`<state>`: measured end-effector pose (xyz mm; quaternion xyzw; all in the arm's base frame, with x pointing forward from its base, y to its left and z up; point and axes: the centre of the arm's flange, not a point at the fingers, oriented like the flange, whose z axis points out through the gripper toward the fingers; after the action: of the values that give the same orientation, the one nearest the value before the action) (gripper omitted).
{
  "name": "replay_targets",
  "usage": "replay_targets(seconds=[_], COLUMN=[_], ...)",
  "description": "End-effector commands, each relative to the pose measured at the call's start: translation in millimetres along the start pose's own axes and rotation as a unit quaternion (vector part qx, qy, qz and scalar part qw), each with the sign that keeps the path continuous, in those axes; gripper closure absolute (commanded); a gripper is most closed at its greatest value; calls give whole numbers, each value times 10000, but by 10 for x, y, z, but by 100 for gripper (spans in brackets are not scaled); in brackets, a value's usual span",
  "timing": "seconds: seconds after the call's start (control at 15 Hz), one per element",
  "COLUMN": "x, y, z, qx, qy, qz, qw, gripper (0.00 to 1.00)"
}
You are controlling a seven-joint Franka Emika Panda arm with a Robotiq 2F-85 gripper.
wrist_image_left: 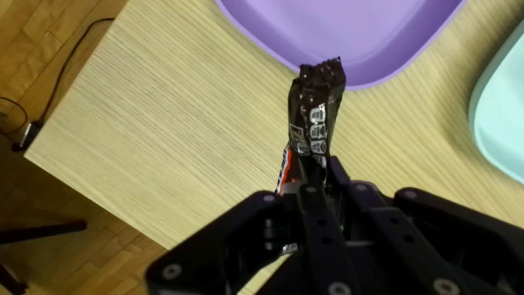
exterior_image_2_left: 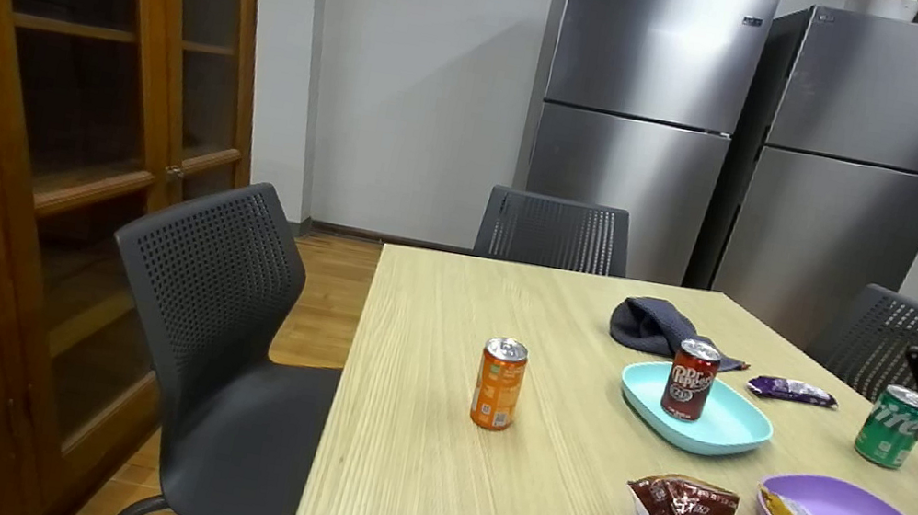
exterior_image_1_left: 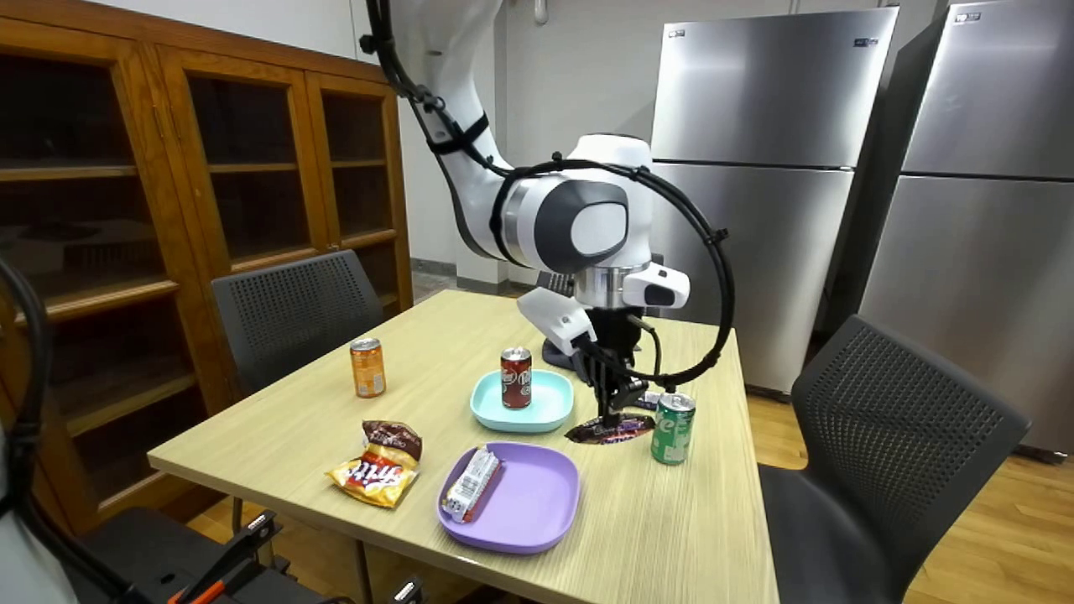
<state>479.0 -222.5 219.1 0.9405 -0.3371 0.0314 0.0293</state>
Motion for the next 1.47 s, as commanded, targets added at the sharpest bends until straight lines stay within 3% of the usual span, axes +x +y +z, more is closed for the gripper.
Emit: replay_targets(seconds=[0.0, 0.2, 0.4, 1.0, 1.2, 1.4], x=[-320, -499, -642, -966, -1024, -1065], y=[12, -81, -177, -383, -396, -418], z=[-225, -222, -167, 113, 191, 307], qx=[270, 337, 375, 222, 164, 56], qy=[-155, -198, -272, -512, -597, -701], qz=[-943, -1738, -2523, -4455, -4746, -4852], qw=[9951, 9840, 9665, 8935, 8780, 8716], gripper=[98, 98, 98, 98, 98, 98])
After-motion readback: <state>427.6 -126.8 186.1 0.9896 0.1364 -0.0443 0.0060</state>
